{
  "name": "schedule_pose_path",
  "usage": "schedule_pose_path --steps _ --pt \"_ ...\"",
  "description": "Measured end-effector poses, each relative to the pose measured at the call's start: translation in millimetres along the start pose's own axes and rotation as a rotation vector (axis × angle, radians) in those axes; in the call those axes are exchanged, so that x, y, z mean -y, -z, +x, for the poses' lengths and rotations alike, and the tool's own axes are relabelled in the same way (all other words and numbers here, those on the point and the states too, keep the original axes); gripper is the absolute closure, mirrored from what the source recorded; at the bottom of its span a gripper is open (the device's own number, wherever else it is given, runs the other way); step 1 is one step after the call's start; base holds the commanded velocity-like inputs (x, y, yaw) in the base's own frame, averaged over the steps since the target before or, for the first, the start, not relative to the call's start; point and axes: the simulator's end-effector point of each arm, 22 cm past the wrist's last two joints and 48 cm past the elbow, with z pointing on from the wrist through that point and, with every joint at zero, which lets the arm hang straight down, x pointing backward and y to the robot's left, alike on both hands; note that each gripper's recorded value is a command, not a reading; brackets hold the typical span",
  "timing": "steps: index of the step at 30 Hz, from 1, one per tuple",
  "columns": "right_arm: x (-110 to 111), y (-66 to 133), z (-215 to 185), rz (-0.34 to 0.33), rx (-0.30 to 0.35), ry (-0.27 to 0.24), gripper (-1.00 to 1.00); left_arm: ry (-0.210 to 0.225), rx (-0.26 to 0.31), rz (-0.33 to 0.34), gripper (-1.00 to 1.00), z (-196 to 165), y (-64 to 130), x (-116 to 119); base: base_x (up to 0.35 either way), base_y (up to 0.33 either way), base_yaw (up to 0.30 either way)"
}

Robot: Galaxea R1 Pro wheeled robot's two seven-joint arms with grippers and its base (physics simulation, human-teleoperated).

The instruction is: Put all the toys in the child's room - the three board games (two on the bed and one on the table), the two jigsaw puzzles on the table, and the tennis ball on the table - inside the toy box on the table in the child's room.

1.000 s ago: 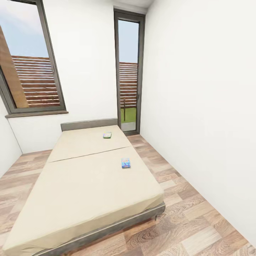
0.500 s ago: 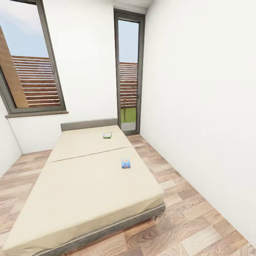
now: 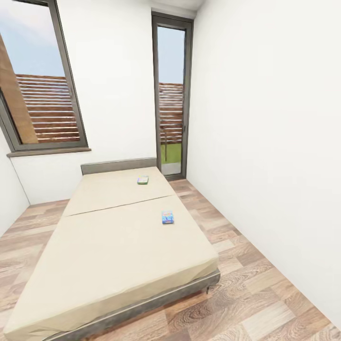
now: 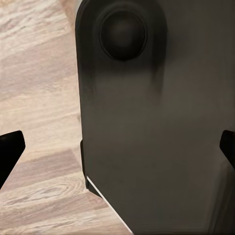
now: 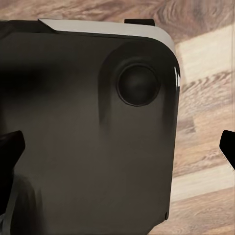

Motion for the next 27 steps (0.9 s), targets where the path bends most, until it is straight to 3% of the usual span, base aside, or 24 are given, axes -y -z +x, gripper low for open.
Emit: schedule_pose_path --steps 19,27 --pt "3 0.1 -15 0.004 0.026 0.003 -1.00 0.004 0.000 -0.003 -1.00 0 0.0 -2 0.000 0.000 0.000" --pt "8 0.8 -34 0.010 0.063 0.003 -1.00 0.010 0.046 -0.002 -1.00 -29 0.5 -1 0.000 0.000 0.000"
